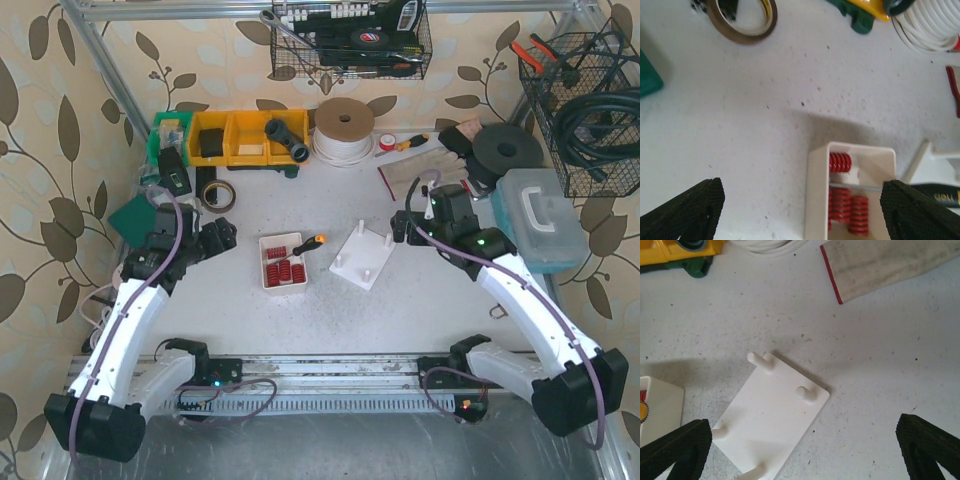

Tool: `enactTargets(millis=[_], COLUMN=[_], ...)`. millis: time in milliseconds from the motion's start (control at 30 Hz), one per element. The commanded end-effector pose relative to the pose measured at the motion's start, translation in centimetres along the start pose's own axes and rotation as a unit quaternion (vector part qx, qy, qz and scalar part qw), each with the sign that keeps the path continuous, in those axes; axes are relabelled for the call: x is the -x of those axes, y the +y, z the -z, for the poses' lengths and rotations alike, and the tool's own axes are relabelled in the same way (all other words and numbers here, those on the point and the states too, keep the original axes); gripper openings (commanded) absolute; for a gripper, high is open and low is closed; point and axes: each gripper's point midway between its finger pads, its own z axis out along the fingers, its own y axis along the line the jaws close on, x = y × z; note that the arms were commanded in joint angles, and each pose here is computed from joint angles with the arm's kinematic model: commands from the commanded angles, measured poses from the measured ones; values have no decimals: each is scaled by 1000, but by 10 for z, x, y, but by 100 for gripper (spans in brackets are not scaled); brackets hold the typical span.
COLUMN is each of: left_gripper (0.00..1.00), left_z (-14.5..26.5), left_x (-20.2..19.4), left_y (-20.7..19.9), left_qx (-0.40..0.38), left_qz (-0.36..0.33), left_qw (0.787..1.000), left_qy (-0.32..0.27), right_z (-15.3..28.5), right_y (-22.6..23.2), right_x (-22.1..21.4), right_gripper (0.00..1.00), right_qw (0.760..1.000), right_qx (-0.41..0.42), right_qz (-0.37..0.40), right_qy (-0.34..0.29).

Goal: Install the large spring

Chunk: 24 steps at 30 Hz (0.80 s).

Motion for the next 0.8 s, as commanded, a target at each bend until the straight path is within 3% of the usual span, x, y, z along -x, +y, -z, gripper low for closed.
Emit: enactTargets(millis=[0,200,333,633,767], left_gripper=[88,88,88,88,88], left_z=[4,-11,-12,-19,-22], left_x=[-17,-32,-32,-37,-39], left_y=[-26,-34,-31,-32,-33], left_qx=[-81,-125,-120,-130,-131], left_qz=[42,72,78,77,75], left_qw=[996,990,990,989,989], left_qy=[15,1,-13,-10,-3], right_z=[13,8,6,-5,-20], right_y=[-5,33,68,133,153], right_x=[7,4,-2,-28,-40], right_gripper=[100,100,99,97,96], right_qw=[996,961,948,948,956], right_qx=[12,180,227,222,221], right_qz=[-73,-200,-215,-208,-186], right_qy=[-49,-60,-65,-93,-56])
